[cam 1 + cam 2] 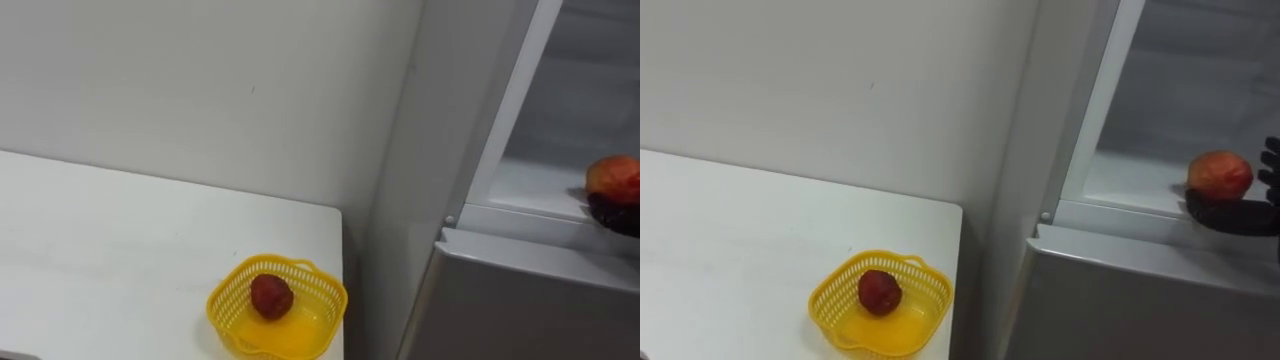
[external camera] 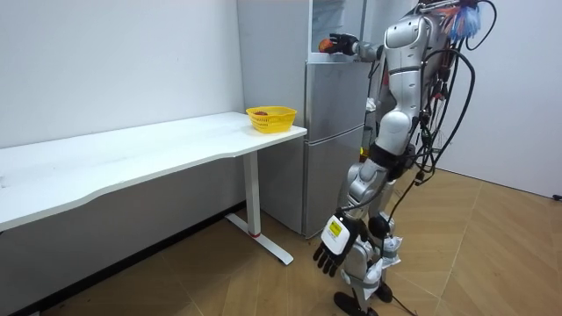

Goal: Retrieve from the upper fridge

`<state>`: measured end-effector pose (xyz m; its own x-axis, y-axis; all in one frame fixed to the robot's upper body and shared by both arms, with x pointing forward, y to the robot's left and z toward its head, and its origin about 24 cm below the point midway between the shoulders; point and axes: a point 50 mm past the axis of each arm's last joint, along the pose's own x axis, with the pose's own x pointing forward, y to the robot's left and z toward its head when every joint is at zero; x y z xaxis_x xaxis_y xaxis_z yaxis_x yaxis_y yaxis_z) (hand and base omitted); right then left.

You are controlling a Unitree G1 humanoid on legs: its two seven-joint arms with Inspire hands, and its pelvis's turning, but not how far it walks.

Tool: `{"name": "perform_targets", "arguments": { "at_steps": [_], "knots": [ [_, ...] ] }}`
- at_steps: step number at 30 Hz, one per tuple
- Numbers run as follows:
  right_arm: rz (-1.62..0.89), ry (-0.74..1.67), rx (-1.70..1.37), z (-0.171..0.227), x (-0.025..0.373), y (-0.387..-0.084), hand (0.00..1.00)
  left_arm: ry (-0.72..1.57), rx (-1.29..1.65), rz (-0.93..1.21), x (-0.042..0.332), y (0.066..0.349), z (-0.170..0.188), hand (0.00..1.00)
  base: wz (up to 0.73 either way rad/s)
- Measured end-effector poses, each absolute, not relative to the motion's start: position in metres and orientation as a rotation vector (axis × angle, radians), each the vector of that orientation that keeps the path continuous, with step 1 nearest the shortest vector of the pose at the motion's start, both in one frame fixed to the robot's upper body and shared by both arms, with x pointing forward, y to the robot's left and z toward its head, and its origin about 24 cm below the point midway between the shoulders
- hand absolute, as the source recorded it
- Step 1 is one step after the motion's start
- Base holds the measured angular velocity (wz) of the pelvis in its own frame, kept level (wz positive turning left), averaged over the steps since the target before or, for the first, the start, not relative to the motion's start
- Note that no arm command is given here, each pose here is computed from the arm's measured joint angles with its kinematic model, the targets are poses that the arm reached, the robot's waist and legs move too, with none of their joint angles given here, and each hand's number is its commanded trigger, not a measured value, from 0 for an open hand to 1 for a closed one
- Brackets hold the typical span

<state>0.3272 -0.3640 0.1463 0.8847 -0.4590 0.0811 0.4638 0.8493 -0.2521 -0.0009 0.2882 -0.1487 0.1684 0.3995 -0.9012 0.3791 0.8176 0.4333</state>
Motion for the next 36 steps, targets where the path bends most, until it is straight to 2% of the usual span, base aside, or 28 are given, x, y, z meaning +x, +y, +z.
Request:
{"name": "perform_targets", "arguments": {
  "at_steps": [21, 36],
  "knots": [
    [-0.409, 0.003, -0.228, 0.141, 0.329, -0.36, 0.0, 1.445, 0.665, 0.003, -0.001, 0.293, -0.147, 0.0, -0.01],
    [-0.353, 0.04, -0.22, 0.144, 0.327, -0.372, 0.0, 1.442, 0.669, -0.011, 0.004, 0.297, -0.146, 0.0, 0.0]
  ]
}}
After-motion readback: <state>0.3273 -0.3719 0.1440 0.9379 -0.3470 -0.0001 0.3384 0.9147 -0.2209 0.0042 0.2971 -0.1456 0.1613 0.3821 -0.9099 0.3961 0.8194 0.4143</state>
